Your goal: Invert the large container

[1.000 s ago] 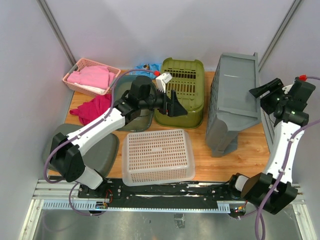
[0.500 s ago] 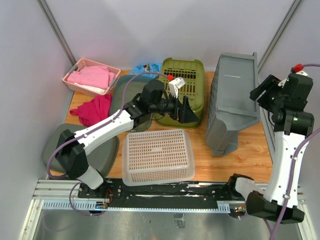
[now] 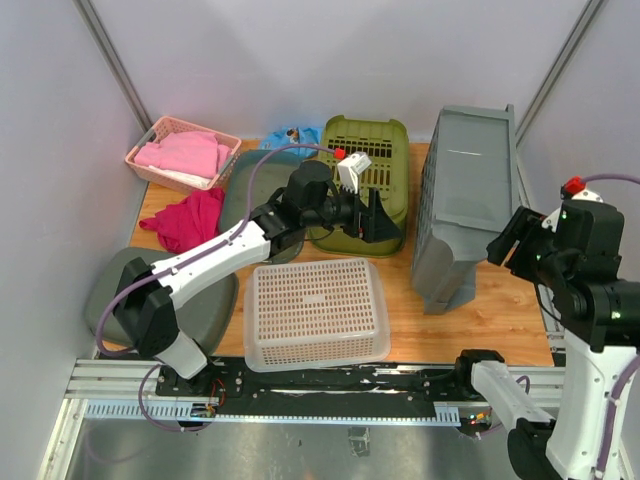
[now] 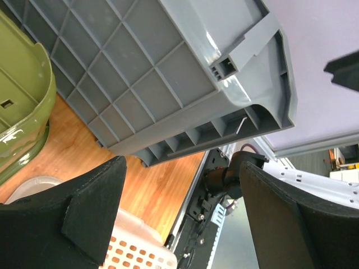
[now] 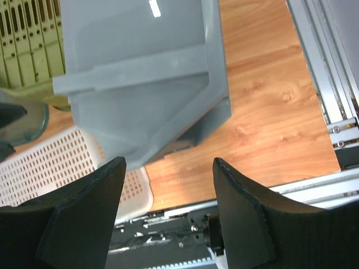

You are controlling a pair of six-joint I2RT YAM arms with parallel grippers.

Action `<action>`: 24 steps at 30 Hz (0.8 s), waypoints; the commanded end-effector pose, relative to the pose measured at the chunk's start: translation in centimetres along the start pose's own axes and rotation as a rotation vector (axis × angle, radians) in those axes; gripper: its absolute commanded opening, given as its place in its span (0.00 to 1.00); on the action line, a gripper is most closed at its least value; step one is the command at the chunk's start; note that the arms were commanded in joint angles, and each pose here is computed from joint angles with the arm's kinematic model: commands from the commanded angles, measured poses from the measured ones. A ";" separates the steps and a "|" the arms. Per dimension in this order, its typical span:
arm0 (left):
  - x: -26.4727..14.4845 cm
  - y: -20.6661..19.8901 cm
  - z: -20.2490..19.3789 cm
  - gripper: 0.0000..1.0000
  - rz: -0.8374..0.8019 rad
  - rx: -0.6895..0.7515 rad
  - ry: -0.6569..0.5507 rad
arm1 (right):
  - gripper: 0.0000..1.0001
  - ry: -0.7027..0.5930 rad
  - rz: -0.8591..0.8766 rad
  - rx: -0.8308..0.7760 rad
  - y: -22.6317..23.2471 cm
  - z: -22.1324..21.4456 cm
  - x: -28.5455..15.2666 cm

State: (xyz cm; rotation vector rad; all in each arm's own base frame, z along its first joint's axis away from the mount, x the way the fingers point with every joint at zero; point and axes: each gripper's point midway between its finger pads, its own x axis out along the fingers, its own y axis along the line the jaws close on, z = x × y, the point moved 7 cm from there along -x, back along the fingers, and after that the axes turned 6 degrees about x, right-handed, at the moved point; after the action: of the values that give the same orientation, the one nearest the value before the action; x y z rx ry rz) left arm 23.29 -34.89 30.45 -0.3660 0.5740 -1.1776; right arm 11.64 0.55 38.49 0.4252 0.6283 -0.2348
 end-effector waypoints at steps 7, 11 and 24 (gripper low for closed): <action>1.2 -0.1 1.0 0.86 -0.006 -0.012 -0.050 | 0.71 0.226 0.282 -0.046 1.3 -5.1 -0.9; 1.3 -0.2 0.8 0.86 -0.014 -0.022 -0.053 | 0.72 0.216 0.252 -0.024 1.0 -5.4 0.2; 1.8 0.1 0.5 0.86 -0.017 -0.026 -0.041 | 0.73 0.211 0.245 -0.046 1.6 -5.0 2.4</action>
State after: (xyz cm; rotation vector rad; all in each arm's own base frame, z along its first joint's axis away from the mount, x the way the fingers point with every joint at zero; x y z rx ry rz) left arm 24.05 -35.77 30.30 -0.4108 0.5711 -1.1585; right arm 10.98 3.99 33.65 0.5088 0.7922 0.0610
